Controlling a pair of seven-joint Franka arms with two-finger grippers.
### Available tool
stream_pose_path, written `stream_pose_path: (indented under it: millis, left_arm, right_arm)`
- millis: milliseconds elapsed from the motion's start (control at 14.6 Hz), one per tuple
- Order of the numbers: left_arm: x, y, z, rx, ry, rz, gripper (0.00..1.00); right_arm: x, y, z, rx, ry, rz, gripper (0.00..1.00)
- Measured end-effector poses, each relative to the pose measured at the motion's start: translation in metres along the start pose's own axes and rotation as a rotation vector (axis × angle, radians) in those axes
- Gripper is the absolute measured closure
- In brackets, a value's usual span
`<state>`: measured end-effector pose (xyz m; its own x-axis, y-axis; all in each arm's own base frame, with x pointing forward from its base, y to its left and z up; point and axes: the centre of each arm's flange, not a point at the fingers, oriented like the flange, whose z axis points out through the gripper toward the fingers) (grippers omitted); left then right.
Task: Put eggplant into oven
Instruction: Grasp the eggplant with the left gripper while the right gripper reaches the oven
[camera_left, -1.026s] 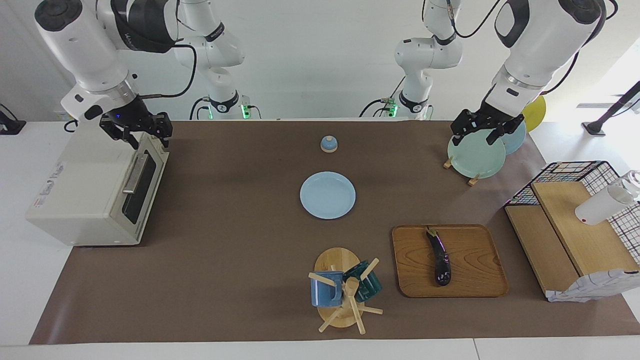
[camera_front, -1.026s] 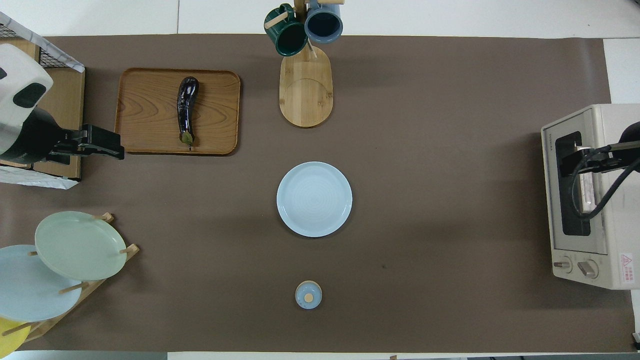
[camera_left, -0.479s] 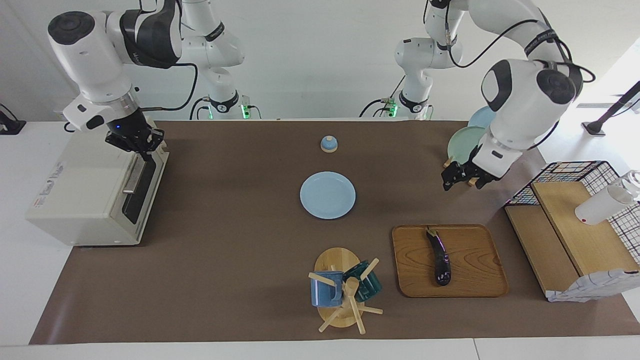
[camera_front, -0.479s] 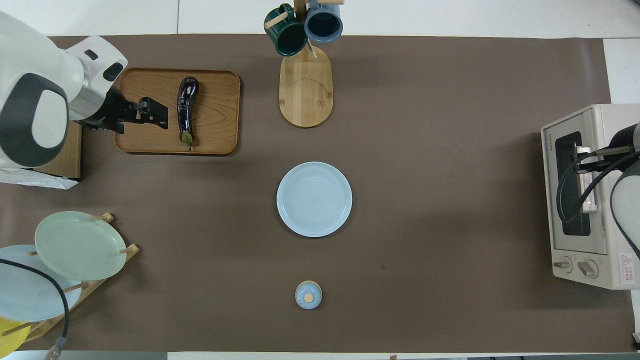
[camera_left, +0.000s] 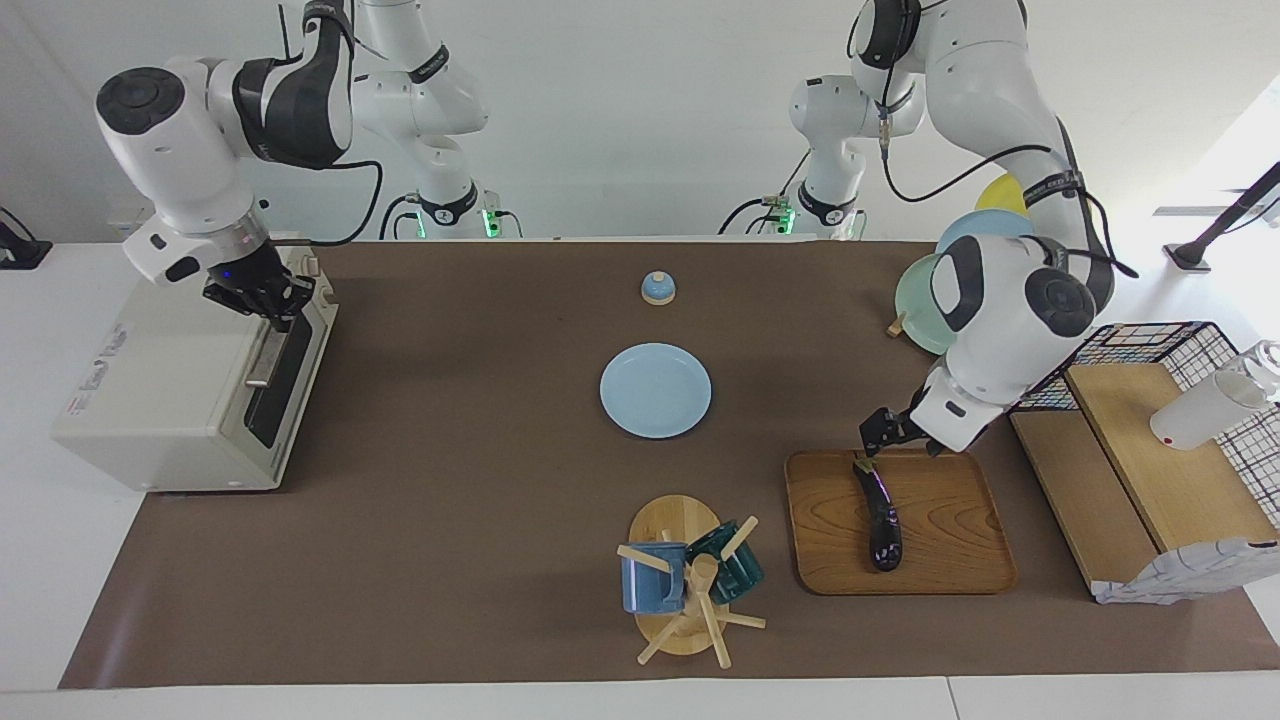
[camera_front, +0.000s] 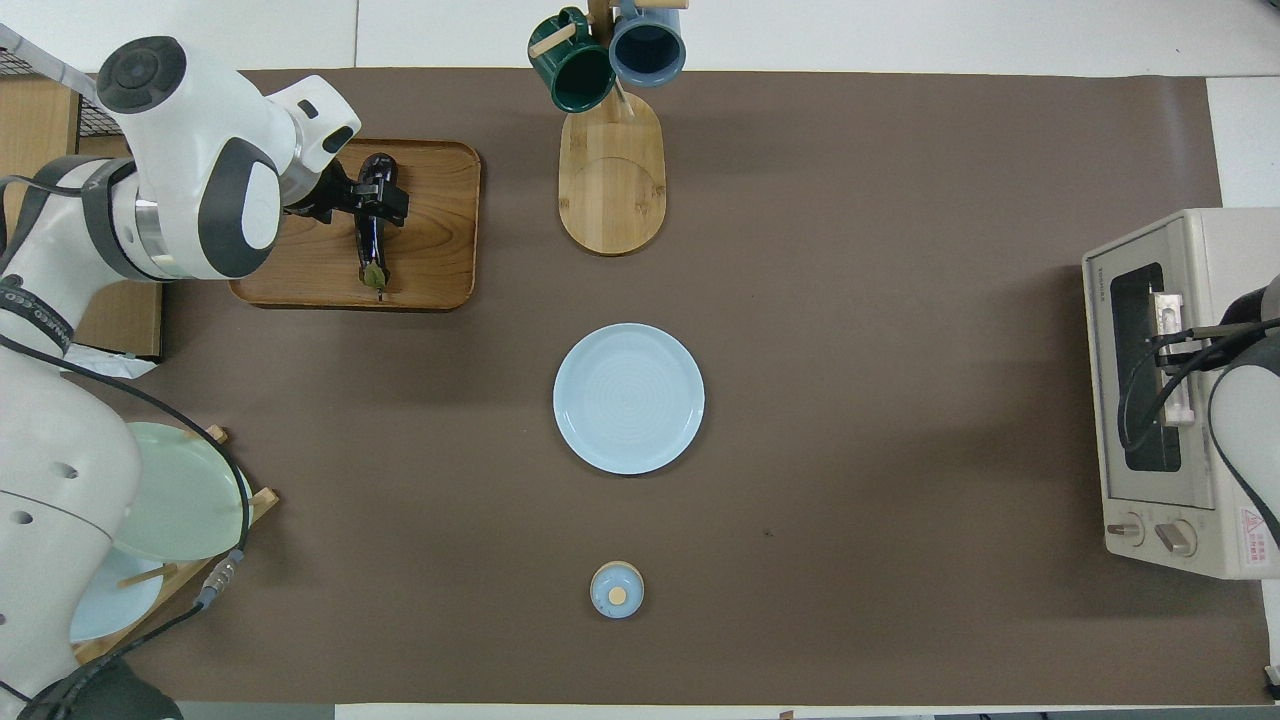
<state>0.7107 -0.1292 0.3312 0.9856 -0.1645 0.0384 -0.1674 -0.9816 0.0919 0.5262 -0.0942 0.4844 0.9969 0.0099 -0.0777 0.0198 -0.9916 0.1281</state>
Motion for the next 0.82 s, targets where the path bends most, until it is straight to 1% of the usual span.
stream_pose_path:
  millis: [205, 274, 547, 821]
  left_arm:
    - [0.003, -0.001, 0.006, 0.01, 0.028, 0.036, 0.0]
    - [0.004, -0.002, 0.007, 0.019, 0.033, 0.048, 0.0]
    - [0.002, -0.001, 0.012, 0.029, 0.027, 0.081, 0.0]
    - [0.001, -0.001, 0.016, 0.029, 0.031, 0.088, 0.0]
  right_arm:
    - [0.001, 0.001, 0.01, -0.065, 0.01, -0.029, 0.99]
    - [0.0, 0.001, 0.015, -0.072, 0.012, -0.035, 0.99]
    - [0.0, -0.01, 0.015, -0.077, 0.019, -0.057, 0.99]
    - [-0.001, -0.048, 0.023, -0.077, 0.042, -0.062, 0.99]
